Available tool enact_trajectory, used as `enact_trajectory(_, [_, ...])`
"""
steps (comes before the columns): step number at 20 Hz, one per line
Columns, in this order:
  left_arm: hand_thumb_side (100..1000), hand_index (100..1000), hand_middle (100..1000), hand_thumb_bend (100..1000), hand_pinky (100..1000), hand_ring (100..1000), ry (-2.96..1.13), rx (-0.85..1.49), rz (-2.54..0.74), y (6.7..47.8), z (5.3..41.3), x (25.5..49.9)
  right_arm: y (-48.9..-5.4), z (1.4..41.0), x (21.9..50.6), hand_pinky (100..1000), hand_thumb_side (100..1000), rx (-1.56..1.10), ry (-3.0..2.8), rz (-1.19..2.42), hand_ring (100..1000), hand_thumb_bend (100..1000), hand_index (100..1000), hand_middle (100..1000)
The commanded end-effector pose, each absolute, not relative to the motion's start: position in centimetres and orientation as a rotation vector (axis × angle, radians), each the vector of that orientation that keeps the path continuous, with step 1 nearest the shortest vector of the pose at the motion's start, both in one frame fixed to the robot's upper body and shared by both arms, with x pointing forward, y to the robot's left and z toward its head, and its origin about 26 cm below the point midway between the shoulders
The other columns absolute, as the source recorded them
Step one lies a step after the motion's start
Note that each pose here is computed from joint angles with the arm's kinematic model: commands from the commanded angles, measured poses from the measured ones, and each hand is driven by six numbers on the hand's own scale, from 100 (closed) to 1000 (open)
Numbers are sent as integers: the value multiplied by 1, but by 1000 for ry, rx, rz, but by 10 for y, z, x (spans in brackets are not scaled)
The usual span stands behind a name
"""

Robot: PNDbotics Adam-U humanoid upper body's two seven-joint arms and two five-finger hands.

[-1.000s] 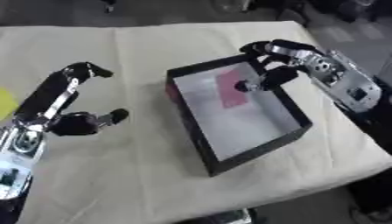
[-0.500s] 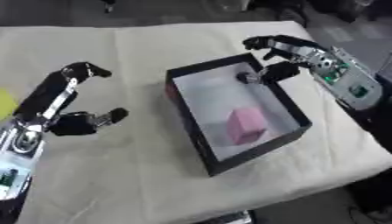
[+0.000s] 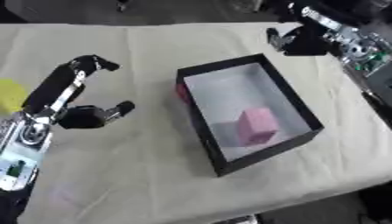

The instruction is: Pick up the objects with one hand, pass them to the other hand, and then place them into the box on the other side of the table.

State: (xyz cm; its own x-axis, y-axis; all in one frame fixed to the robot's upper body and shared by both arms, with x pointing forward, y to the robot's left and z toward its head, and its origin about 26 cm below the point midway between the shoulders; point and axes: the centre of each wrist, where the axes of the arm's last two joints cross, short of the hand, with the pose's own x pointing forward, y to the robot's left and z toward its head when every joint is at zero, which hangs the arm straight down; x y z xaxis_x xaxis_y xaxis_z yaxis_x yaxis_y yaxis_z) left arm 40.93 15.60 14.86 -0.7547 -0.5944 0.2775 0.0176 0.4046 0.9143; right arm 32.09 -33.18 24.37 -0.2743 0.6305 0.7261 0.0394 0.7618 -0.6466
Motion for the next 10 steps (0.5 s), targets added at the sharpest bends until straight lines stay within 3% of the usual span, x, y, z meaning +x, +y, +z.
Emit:
enact_trajectory(1, [682,821,701,482,972,811,-2120,529,-1334,164,169,410,-337,270,308,763,352,-531,-1879,544,966,100,973,943])
enact_trajectory(4, [694,823,702,409,973,812,-2123,547,-1311,170,175,410,-341,273,304,751,327,-496,-1910,489,957,100,972,939])
enact_trajectory(10, [701,825,719,410,977,818,-2100,581,-1288,185,186,412,-349,275,297,734,251,-447,-1997,365,926,100,957,920])
